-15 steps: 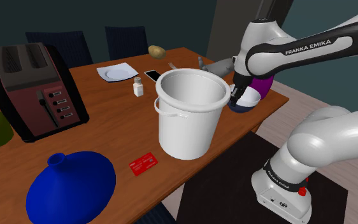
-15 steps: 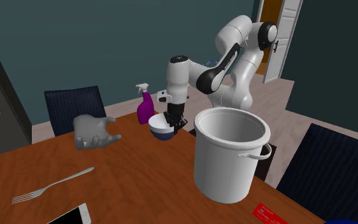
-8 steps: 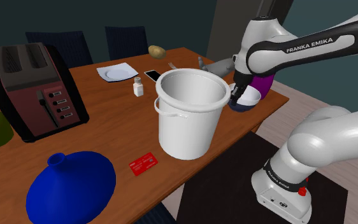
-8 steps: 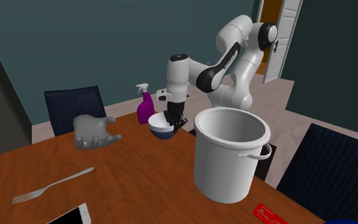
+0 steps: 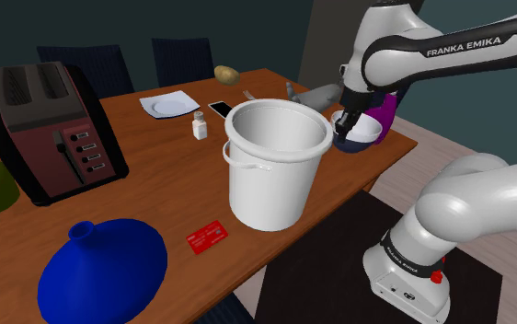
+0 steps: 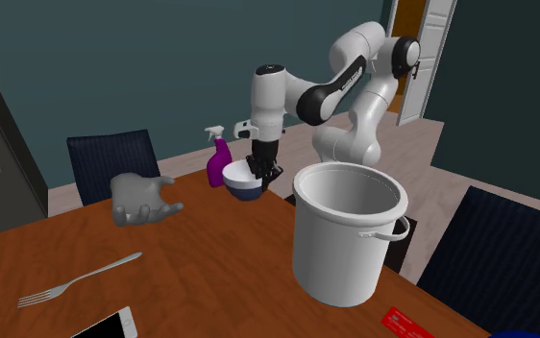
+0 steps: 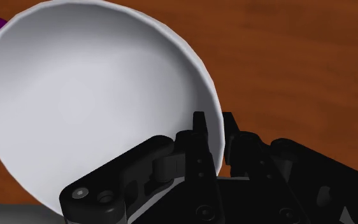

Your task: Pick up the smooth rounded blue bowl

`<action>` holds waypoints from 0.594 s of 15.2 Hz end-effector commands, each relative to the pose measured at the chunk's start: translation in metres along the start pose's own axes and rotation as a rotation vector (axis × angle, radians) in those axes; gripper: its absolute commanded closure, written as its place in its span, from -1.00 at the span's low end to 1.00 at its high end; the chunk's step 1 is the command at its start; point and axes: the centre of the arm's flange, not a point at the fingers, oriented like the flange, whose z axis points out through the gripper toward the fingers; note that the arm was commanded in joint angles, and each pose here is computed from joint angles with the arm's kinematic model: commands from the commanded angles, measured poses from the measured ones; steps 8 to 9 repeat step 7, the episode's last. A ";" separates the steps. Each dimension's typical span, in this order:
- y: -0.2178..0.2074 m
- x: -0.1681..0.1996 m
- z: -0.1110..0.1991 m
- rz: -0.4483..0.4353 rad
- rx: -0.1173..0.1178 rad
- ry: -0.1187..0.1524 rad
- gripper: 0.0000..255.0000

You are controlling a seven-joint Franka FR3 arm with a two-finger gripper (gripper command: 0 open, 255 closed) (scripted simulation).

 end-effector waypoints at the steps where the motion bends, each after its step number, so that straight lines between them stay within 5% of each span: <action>1: 0.001 0.000 -0.011 0.000 0.000 0.000 1.00; 9: 0.004 -0.001 -0.033 0.000 0.000 0.000 1.00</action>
